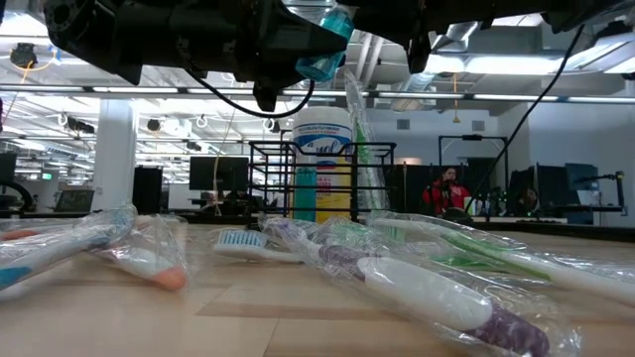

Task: Pick & Place toothbrushing station
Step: Put the blue mouthwash into the black mesh organizer

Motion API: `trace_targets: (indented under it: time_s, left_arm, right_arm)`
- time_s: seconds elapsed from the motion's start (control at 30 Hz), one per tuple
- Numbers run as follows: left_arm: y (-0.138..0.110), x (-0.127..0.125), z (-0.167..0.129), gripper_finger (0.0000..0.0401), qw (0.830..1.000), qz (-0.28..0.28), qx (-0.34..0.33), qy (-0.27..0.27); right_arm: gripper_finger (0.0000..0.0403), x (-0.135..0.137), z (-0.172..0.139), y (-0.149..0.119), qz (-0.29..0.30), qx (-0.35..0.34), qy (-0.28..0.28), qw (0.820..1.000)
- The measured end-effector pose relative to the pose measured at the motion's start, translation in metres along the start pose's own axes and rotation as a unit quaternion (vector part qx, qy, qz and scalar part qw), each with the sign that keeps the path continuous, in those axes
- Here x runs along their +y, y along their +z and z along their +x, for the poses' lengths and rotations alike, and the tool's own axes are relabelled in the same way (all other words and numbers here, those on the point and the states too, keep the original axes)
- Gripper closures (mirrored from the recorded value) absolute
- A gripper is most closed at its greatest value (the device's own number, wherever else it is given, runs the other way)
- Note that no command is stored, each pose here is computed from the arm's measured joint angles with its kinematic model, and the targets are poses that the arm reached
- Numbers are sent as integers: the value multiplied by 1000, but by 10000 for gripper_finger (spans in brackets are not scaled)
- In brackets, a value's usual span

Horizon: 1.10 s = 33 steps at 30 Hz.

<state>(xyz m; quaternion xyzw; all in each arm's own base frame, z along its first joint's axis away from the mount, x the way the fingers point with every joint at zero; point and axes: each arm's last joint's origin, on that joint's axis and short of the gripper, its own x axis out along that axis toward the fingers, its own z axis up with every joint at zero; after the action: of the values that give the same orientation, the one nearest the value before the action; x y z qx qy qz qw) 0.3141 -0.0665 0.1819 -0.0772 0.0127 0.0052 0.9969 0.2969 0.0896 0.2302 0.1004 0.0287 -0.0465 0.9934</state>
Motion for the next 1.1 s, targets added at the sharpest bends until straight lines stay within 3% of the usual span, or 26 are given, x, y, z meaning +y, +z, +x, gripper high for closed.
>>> trace_targets:
  time_s: [0.4,0.83,1.1]
  left_arm:
    - [-4,4,-9,265,1000,1,9,3]
    - [2,14,-62,275,1000,-18,-2,-2]
    - [-5,16,-70,276,999,-39,11,-3]
  right_arm:
    - [326,-1,0,-5,-9,22,-14,1000]
    - [326,-13,2,-9,-22,43,-68,997]
    - [326,-21,4,-12,-32,58,-97,993]
